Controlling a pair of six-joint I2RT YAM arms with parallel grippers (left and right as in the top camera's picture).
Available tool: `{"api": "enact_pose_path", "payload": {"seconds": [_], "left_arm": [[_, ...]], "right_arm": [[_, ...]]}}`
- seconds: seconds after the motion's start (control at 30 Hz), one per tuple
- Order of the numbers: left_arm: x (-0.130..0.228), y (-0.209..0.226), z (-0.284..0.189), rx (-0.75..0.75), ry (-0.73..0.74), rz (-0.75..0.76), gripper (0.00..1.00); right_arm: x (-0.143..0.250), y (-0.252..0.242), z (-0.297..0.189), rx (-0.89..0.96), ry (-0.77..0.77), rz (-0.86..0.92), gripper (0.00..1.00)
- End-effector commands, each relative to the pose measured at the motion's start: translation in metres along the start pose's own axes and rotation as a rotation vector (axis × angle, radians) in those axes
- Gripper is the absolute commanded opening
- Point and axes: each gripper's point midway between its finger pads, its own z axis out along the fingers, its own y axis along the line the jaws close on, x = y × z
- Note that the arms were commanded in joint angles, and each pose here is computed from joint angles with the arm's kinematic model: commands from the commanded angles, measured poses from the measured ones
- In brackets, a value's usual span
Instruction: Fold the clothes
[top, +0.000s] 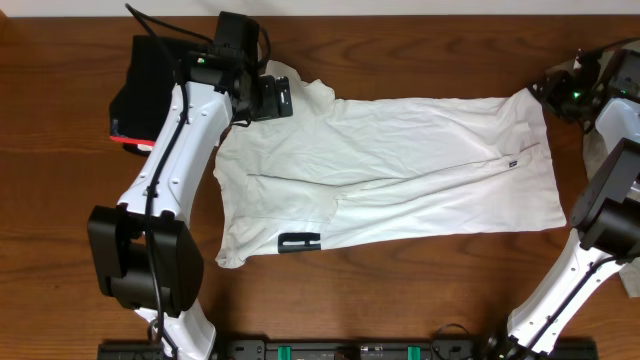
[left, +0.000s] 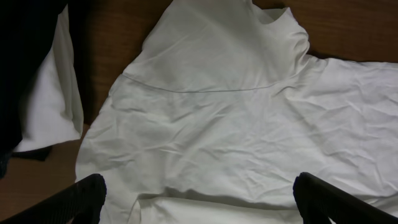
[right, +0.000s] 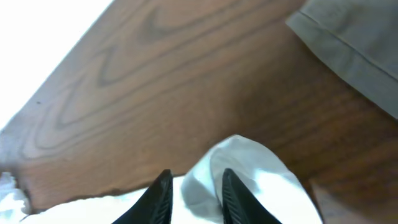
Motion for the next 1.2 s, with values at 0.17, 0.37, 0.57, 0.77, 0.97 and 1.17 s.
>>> {"api": "enact_pose_path", "payload": {"seconds": [0.17, 0.37, 0.57, 0.77, 0.97, 1.17], "left_arm": [[-0.003, 0.002, -0.002, -0.01, -0.008, 0.006, 0.98], [-0.003, 0.002, -0.002, -0.01, -0.008, 0.006, 0.98], [-0.003, 0.002, -0.002, -0.01, -0.008, 0.006, 0.98], [-0.003, 0.002, -0.002, -0.01, -0.008, 0.006, 0.98], [-0.003, 0.002, -0.002, -0.01, -0.008, 0.006, 0.98], [-0.003, 0.002, -0.002, -0.01, -0.008, 0.006, 0.98]], "right_arm": [[-0.004, -0.007, -0.002, 0.064, -0.009, -0.083, 0.15], [0.0, -0.007, -0.001, 0.066, 0.009, -0.073, 0.12], [0.004, -0.008, -0.001, 0.069, 0.024, -0.064, 0.16], [0.009, -0.004, 0.002, 0.066, 0.037, -0.066, 0.22], [0.016, 0.002, 0.006, 0.062, 0.059, -0.067, 0.31], [0.018, 0.006, 0.008, 0.06, 0.067, -0.072, 0.31]]}}
